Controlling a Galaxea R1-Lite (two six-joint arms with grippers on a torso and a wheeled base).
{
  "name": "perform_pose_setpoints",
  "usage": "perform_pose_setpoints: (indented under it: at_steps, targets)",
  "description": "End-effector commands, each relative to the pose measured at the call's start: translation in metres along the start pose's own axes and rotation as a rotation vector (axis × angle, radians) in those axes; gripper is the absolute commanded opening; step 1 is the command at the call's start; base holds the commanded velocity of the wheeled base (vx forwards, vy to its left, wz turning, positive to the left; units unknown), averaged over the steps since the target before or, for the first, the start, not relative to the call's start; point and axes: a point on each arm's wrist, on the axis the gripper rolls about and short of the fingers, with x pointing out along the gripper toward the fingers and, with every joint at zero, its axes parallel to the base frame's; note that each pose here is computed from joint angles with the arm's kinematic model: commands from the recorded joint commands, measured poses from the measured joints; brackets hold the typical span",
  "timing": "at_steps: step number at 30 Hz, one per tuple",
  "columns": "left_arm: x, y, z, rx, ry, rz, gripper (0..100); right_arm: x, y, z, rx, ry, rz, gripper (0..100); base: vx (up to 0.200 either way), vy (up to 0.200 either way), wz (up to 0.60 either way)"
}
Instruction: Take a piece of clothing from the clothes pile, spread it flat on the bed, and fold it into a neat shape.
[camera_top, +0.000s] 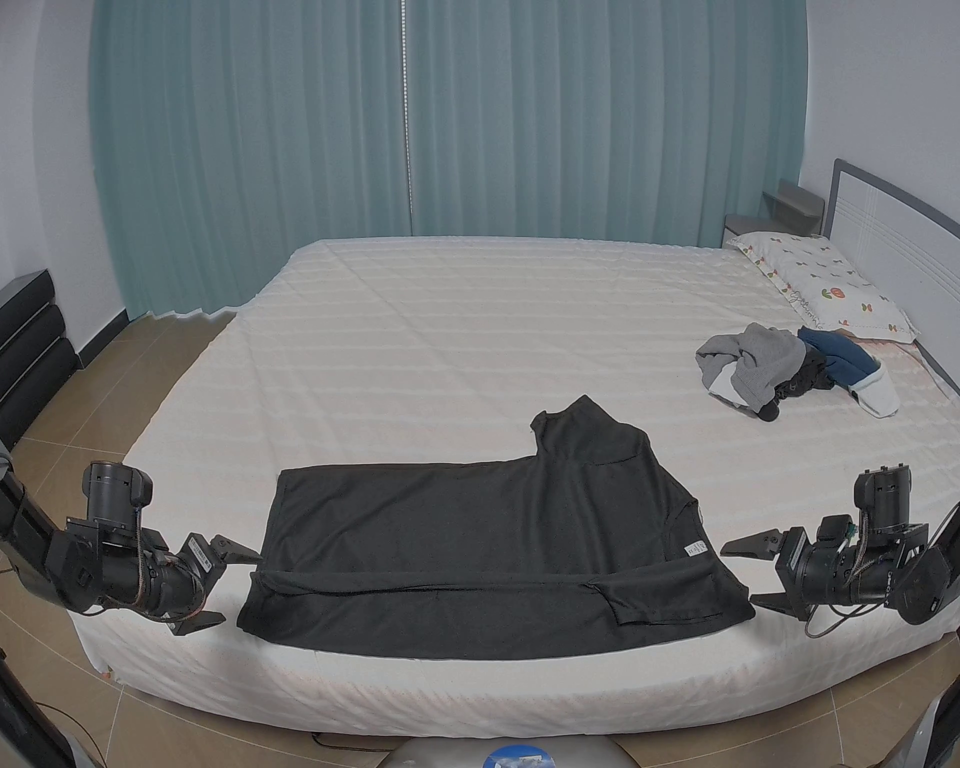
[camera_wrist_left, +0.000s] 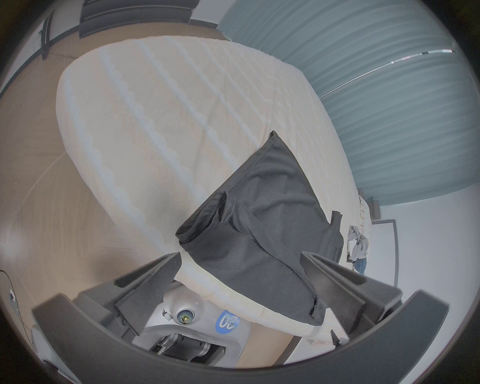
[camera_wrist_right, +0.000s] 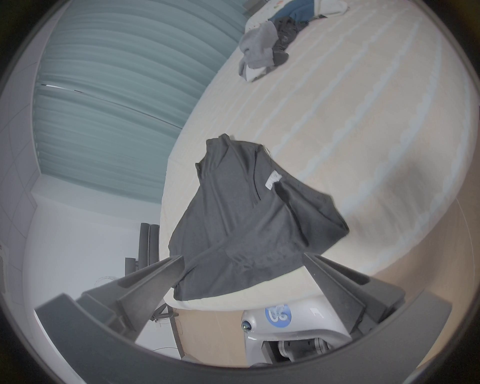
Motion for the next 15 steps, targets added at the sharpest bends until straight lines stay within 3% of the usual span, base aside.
perform_pose_setpoints:
  at_steps: [1, 4, 15]
  targets:
    - [-0.003, 0.001, 0.003, -0.009, -0.015, -0.005, 100, 0.001, -0.003, -0.004, 0.009, 0.018, -0.01, 100, 0.0, 0.2, 0.0]
    - [-0.002, 0.002, 0.004, -0.011, -0.014, -0.002, 100, 0.001, -0.002, -0.004, 0.018, 0.018, -0.009, 100, 0.0, 0.2, 0.0]
    - [0.003, -0.008, -0.007, 0.008, 0.02, -0.014, 100, 0.002, 0.0, -0.002, 0.021, 0.011, 0.0, 100, 0.0, 0.0, 0.0]
